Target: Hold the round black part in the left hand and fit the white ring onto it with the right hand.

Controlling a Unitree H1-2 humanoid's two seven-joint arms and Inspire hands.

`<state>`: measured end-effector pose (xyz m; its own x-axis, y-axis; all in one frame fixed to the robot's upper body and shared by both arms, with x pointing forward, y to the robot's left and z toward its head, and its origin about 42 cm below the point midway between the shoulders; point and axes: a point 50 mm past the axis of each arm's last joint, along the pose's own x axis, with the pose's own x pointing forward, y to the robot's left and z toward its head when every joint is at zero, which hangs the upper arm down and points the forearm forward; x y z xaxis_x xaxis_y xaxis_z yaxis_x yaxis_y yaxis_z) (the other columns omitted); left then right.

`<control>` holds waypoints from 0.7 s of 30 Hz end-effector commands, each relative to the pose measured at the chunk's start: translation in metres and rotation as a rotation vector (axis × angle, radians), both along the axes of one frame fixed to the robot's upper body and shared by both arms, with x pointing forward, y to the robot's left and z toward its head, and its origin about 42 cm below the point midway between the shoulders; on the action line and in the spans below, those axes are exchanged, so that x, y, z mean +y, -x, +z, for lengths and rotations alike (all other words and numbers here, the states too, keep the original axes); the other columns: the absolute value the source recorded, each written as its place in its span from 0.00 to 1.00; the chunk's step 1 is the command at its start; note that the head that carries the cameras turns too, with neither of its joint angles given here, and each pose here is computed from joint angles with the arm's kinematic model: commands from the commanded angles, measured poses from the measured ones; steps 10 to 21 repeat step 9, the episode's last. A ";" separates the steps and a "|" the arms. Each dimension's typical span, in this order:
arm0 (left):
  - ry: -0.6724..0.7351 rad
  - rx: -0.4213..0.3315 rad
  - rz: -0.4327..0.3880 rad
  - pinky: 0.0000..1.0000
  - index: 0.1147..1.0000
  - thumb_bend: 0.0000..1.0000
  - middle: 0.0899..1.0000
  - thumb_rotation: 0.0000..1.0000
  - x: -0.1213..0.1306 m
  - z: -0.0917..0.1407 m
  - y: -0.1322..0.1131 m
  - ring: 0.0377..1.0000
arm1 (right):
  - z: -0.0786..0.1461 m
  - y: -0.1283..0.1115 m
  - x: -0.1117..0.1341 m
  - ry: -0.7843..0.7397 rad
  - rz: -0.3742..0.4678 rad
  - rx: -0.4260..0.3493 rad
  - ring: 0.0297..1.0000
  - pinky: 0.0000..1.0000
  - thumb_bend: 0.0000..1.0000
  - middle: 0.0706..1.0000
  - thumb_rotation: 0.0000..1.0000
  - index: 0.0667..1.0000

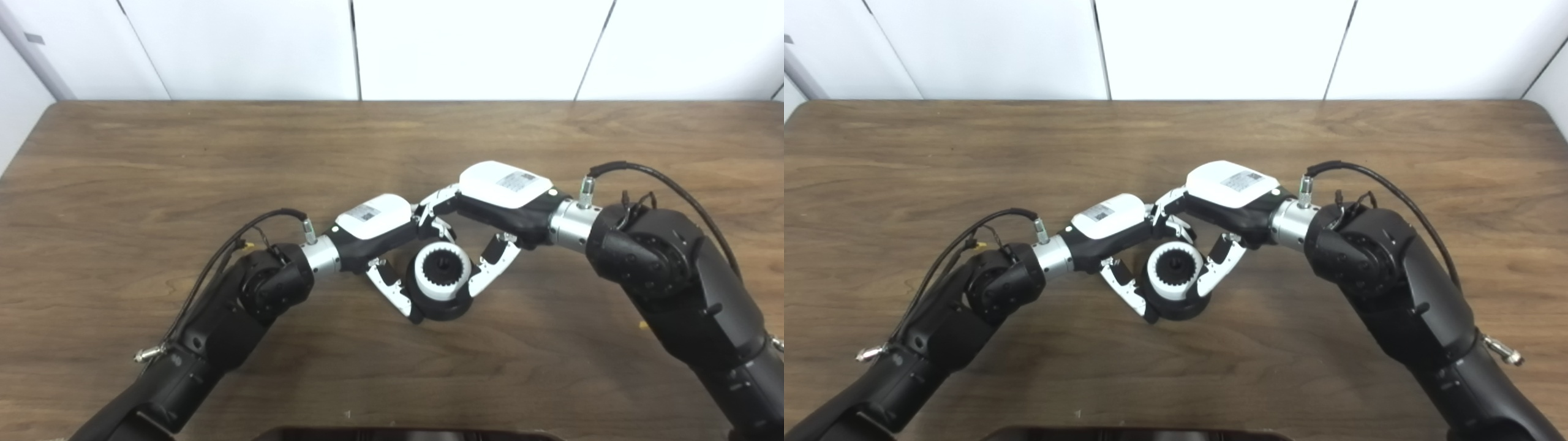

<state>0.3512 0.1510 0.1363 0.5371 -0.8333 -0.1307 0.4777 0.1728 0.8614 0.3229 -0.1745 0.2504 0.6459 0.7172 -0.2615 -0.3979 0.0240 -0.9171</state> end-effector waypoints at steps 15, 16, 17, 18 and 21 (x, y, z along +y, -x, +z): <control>-0.128 0.088 -0.001 0.86 0.42 0.52 0.90 0.08 0.005 -0.022 0.008 0.97 | 0.009 -0.003 0.000 0.018 0.007 -0.016 0.82 0.76 0.89 0.82 0.33 0.73; -0.128 0.088 -0.001 0.86 0.42 0.52 0.90 0.08 0.005 -0.022 0.008 0.97 | 0.009 -0.003 0.000 0.018 0.007 -0.016 0.82 0.76 0.89 0.82 0.33 0.73; -0.128 0.088 -0.001 0.86 0.42 0.52 0.90 0.08 0.005 -0.022 0.008 0.97 | 0.009 -0.003 0.000 0.018 0.007 -0.016 0.82 0.76 0.89 0.82 0.33 0.73; -0.128 0.088 -0.001 0.86 0.42 0.52 0.90 0.08 0.005 -0.022 0.008 0.97 | 0.009 -0.003 0.000 0.018 0.007 -0.016 0.82 0.76 0.89 0.82 0.33 0.73; -0.128 0.088 -0.001 0.86 0.42 0.52 0.90 0.08 0.005 -0.022 0.008 0.97 | 0.009 -0.003 0.000 0.018 0.007 -0.016 0.82 0.76 0.89 0.82 0.33 0.73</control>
